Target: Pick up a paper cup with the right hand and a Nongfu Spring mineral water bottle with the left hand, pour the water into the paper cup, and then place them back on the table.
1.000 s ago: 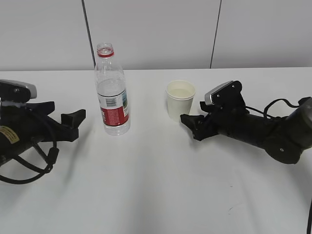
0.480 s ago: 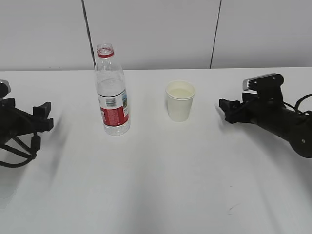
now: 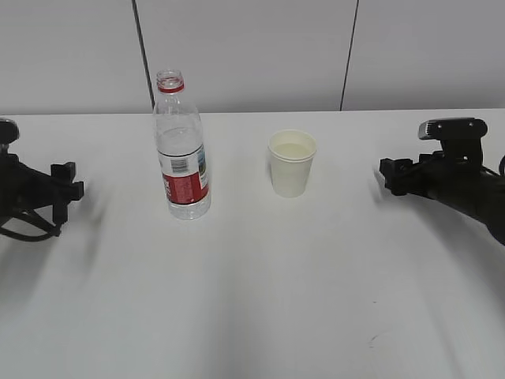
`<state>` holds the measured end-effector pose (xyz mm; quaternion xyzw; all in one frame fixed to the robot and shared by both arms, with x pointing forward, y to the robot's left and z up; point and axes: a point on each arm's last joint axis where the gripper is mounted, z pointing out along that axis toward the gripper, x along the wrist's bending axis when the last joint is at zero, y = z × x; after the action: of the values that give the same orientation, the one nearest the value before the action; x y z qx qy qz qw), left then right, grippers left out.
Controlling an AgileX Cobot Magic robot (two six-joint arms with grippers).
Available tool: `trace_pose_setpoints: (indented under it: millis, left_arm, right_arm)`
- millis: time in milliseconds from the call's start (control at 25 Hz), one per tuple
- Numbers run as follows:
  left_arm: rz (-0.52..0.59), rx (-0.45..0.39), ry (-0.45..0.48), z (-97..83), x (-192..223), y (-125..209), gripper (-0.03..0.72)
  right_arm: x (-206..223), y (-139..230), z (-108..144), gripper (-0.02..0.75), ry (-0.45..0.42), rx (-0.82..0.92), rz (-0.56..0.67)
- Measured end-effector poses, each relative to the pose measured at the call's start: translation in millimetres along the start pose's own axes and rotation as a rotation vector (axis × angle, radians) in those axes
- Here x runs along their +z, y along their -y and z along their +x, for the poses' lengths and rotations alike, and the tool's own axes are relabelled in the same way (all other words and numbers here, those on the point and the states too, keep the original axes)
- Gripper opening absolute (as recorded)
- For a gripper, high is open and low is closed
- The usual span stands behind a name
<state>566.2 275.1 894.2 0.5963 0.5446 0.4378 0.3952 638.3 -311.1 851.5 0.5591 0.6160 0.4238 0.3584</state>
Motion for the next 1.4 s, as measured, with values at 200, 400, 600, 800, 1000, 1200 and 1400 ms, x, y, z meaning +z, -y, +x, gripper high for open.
trace_pose_setpoints:
  millis: [200, 400, 600, 800, 1000, 1200, 1400]
  left_arm:
    - [0.104, -0.002, 0.025, -1.3, 9.6, -25.3, 0.551]
    - [0.271, -0.035, 0.062, -0.1, 14.0, -55.7, 0.551]
    - [0.457, -0.043, 0.103, 7.6, 19.6, -75.3, 0.551]
    - [0.587, 0.021, 0.133, 15.0, 20.7, -94.4, 0.551]
    - [0.740, 0.086, 0.083, 24.1, 15.8, -111.4, 0.544]
    - [0.883, 0.131, 0.014, 34.1, 6.9, -127.3, 0.543]
    - [0.979, 0.111, 0.000, 36.5, -1.7, -141.2, 0.543]
  right_arm:
    - [-12.4, -26.9, -3.6, 0.588, 0.050, 0.011, 0.058]
    - [-21.0, -51.4, -9.1, 0.588, 0.106, 0.000, 0.201]
    - [-25.5, -54.8, -15.2, 0.588, 0.167, 0.022, 0.416]
    - [-30.2, -62.8, -19.2, 0.587, 0.220, 0.094, 0.650]
    - [-32.5, -87.4, -13.6, 0.587, 0.149, 0.129, 0.784]
    - [-41.5, -109.3, -8.2, 0.587, 0.080, 0.134, 0.928]
    - [-53.8, -123.2, -5.2, 0.587, 0.044, 0.133, 1.066]
